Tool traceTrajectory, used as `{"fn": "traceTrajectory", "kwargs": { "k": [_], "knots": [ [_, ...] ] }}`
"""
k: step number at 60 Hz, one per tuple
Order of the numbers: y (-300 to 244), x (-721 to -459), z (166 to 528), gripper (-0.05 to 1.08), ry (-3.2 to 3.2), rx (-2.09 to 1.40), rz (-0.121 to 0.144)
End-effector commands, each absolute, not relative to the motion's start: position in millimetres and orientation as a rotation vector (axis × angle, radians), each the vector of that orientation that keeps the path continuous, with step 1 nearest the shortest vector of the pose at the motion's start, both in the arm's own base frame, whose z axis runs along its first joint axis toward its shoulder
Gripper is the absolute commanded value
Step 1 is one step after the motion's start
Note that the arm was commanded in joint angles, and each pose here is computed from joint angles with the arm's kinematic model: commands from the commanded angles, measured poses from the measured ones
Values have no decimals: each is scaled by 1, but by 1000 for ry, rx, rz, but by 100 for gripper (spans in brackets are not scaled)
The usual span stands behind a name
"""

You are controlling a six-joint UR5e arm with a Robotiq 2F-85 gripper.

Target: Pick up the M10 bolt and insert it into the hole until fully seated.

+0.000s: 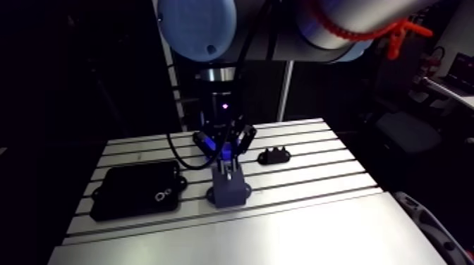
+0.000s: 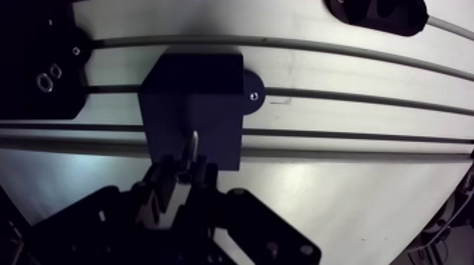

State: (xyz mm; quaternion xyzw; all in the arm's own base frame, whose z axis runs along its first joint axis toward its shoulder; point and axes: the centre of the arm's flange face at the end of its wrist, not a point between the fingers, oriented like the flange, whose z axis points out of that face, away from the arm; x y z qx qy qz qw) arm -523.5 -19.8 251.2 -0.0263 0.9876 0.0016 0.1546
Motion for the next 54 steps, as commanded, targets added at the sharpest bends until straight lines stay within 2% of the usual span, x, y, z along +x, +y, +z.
{"fn": "traceTrajectory", "kwargs": {
  "k": [1,8,34,48,54],
  "knots": [
    [-21,-519,250,0,2827,-84,0],
    [-20,-521,251,0,2866,-98,12],
    [-15,-523,256,0,2881,-87,11],
    [-16,-525,310,0,2894,-82,15],
    [-14,-526,355,0,2903,-61,25]
  ]
}}
